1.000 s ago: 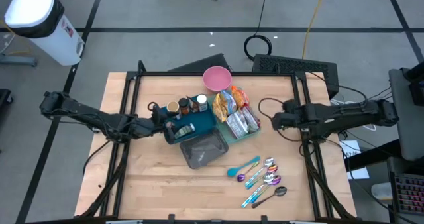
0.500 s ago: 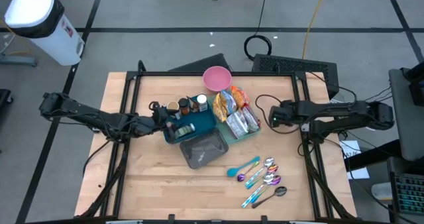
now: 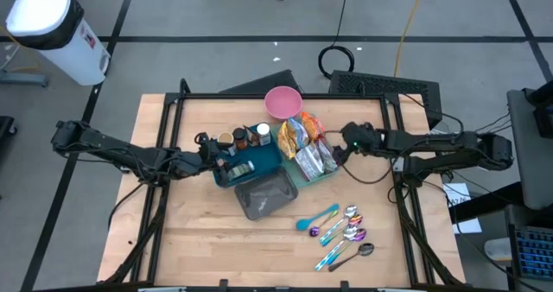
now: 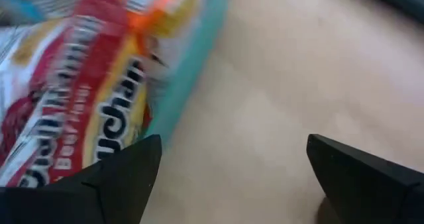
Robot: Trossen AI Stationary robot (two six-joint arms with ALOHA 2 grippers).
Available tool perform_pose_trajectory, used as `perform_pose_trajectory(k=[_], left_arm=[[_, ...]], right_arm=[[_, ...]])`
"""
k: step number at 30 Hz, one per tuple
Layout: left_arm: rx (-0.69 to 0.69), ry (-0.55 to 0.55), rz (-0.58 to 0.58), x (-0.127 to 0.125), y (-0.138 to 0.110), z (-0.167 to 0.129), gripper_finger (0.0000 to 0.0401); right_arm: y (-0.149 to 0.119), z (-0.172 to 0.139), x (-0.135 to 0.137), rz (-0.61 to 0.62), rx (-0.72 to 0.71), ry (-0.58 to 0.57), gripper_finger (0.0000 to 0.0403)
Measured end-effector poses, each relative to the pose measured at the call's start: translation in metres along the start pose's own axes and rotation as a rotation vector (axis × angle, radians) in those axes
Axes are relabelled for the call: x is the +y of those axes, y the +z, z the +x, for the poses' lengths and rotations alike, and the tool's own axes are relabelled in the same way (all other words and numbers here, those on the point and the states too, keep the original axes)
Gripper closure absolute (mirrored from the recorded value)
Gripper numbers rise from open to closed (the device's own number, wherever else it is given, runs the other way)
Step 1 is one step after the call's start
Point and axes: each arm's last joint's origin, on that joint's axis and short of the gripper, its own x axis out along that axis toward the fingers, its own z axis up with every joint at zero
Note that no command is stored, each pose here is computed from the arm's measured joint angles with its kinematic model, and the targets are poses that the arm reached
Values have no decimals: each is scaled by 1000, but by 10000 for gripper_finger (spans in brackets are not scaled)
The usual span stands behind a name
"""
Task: Pick & Place Food Item
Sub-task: Put the purple seasoning bottle into the blue bin
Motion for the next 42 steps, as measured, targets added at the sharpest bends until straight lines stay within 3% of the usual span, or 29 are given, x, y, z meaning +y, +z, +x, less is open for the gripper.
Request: perform_pose_trajectory(k=[4, 6, 13, 18, 31, 36, 42], left_arm=[[0, 0, -28, 0, 0, 0, 125], [0, 0, -42, 0, 0, 0, 122], [-2, 1, -58, 0, 0, 0, 124], [-5, 0, -62, 0, 1, 0, 130], [-6, -1, -62, 0, 1, 0, 119], [0, 1, -57, 0, 0, 0, 129], [1, 1, -56, 0, 0, 0, 137]], right_arm=[[8, -6, -2, -312, 34, -25, 35], [14, -12, -7, -386, 96, -55, 35], [22, -26, -41, -356, 394, -140, 35], [12, -25, -62, -419, 614, -152, 35], [-3, 22, -74, -602, 999, -85, 39], [-10, 37, -75, -605, 1080, -101, 80], [-11, 41, -74, -570, 1082, -120, 173]])
